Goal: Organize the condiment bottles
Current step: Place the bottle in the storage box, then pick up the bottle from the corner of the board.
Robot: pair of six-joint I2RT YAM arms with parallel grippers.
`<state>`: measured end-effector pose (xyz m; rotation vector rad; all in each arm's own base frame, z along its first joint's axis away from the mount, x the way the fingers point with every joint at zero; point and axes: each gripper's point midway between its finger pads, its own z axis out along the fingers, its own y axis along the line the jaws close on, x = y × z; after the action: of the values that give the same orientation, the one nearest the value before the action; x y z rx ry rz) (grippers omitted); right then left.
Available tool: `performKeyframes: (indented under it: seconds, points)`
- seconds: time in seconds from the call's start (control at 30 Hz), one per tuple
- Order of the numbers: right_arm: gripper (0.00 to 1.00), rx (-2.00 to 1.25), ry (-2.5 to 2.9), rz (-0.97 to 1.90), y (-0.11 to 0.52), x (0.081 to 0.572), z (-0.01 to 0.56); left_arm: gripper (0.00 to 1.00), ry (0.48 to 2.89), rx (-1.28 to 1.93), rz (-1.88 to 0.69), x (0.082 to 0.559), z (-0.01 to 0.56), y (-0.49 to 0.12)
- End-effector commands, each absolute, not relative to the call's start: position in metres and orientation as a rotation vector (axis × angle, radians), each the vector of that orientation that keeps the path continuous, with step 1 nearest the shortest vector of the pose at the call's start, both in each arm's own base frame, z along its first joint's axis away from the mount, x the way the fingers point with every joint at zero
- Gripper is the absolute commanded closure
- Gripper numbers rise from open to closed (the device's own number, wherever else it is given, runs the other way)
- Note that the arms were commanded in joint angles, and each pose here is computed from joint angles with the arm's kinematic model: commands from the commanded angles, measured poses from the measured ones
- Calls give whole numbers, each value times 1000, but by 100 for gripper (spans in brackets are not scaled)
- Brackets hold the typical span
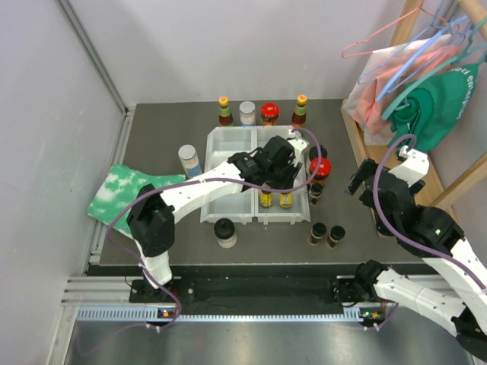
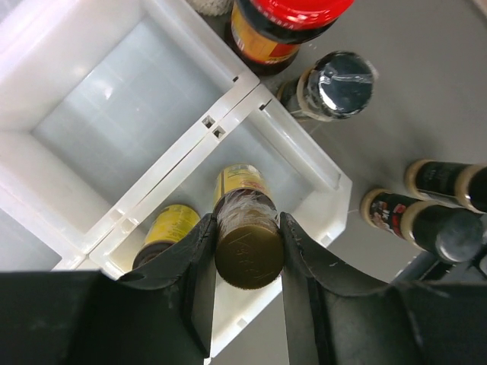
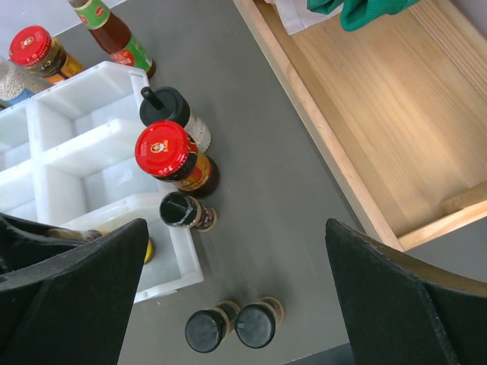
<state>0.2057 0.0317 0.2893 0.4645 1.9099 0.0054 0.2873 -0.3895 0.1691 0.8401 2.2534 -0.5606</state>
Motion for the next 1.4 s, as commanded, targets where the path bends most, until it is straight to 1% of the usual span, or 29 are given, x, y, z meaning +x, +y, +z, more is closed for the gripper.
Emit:
performKeyframes:
  seconds: [0.0,0.2,0.27,0.33,0.37,0.4,0.43,0.5,0.53,0.63,0.73,0.77,0.8,0.83,0.97,1.0,1.07,1.1,1.17,1.2,1.27,1.33,1.37]
  points:
    - [1,484,1885,-6,26,206,293,100,2124,802,-558,306,193,-409]
    - [1,487,1879,-6,23,204,293,100,2143,812,-544,306,178,-411]
    - [1,486,1877,-7,23,204,294,96,2141,806,-541,307,176,-412]
    - [1,490,1872,-6,22,204,295,87,2146,803,-530,307,172,-410]
    - [1,490,1874,-7,22,203,295,79,2147,801,-531,306,172,-410]
    - [1,487,1874,-7,22,203,294,74,2150,803,-526,306,170,-409]
    - [1,490,1872,-6,22,203,295,63,2150,802,-525,306,170,-409]
    - [1,486,1875,-6,22,202,294,51,2149,802,-521,304,170,-409]
    - [1,489,1875,-6,22,203,294,39,2149,800,-518,305,170,-408]
    - [1,486,1877,-2,22,202,294,24,2123,791,-511,306,179,-408]
    - [1,483,1889,-2,22,201,291,14,2068,752,-500,310,197,-407]
    - [1,479,1897,-1,23,200,289,6,2057,744,-510,310,202,-407]
    - [1,467,1914,7,26,200,286,3,2039,731,-524,310,211,-407]
    - [1,462,1929,3,27,199,281,1,2022,719,-537,310,217,-408]
    - [1,444,2005,-7,32,194,261,1,1979,677,-583,306,241,-405]
    - [1,431,2029,-1,35,192,255,1,1958,658,-594,304,254,-401]
    - [1,428,2071,-11,36,189,245,1,1947,630,-607,301,261,-395]
    - [1,428,2088,-7,37,187,241,1,1920,610,-624,297,275,-389]
    - [1,433,2127,-12,37,181,232,1,1922,584,-633,292,277,-381]
    - [1,426,2150,6,40,178,229,1,1897,565,-649,287,291,-373]
    - [1,437,2187,21,42,172,221,1,1909,537,-637,282,288,-361]
    - [1,443,2229,54,47,166,214,1,1895,504,-638,275,297,-346]
    - [1,460,2244,68,48,163,210,1,1916,479,-613,273,288,-337]
